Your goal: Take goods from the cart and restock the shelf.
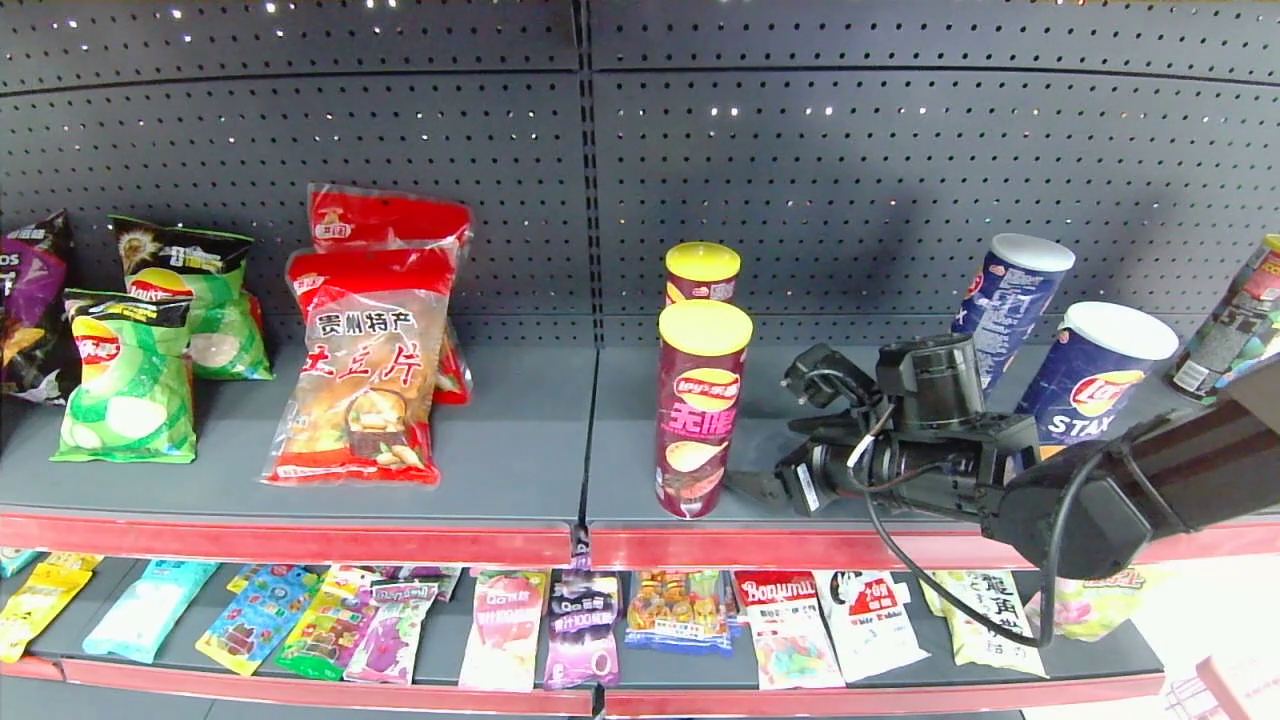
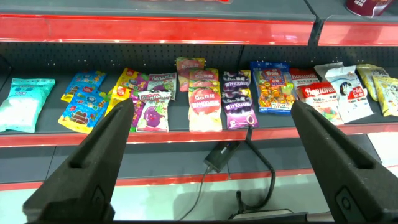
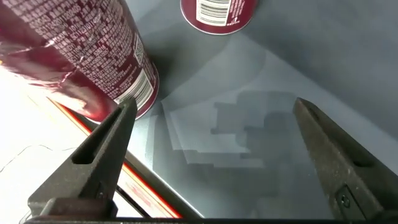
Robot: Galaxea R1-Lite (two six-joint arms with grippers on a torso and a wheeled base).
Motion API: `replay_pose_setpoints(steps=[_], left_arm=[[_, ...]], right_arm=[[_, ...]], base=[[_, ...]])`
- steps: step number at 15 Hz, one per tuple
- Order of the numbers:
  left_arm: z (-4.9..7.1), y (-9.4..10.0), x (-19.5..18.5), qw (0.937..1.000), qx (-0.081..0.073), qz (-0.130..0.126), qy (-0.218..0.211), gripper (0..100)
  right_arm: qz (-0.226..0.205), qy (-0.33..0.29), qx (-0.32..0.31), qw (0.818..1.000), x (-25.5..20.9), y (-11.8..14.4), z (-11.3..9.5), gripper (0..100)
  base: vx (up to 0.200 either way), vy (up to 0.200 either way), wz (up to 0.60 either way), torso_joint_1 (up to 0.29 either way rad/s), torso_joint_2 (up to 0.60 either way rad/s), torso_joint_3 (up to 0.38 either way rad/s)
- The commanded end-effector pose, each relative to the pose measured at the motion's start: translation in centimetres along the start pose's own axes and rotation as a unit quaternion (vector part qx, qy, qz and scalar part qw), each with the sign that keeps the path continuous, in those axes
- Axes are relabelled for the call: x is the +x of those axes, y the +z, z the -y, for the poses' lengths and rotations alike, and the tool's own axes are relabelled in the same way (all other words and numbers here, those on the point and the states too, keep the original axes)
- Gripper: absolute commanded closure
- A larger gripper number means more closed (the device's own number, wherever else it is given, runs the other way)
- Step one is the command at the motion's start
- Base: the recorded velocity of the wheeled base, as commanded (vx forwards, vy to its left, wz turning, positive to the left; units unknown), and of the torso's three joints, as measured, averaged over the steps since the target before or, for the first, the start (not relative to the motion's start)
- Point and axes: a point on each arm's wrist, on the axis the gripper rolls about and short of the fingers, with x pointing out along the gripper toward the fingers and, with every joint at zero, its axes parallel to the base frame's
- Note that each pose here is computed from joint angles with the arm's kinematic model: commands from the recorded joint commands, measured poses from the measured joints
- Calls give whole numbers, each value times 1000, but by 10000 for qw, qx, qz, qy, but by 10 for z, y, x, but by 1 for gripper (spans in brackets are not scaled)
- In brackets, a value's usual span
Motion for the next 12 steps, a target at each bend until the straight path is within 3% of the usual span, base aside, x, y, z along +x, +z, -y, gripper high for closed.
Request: replay_pose_setpoints(steps=[1, 7, 12], left_arm=[[0, 0, 0, 10000, 0, -1, -8, 0], [0, 0, 0, 10000, -2, 0, 0, 0], [0, 0, 0, 10000, 30, -8, -7, 0]], right_arm=[[9, 4, -4, 10000, 1, 0, 0, 0], [58, -27, 19, 10000, -8, 2, 0, 0], [600, -236, 31, 9979, -88, 14, -19, 0]], base=[[0, 0, 0, 0, 0, 0], [0, 0, 0, 0, 0, 0], [0, 0, 0, 0, 0, 0]])
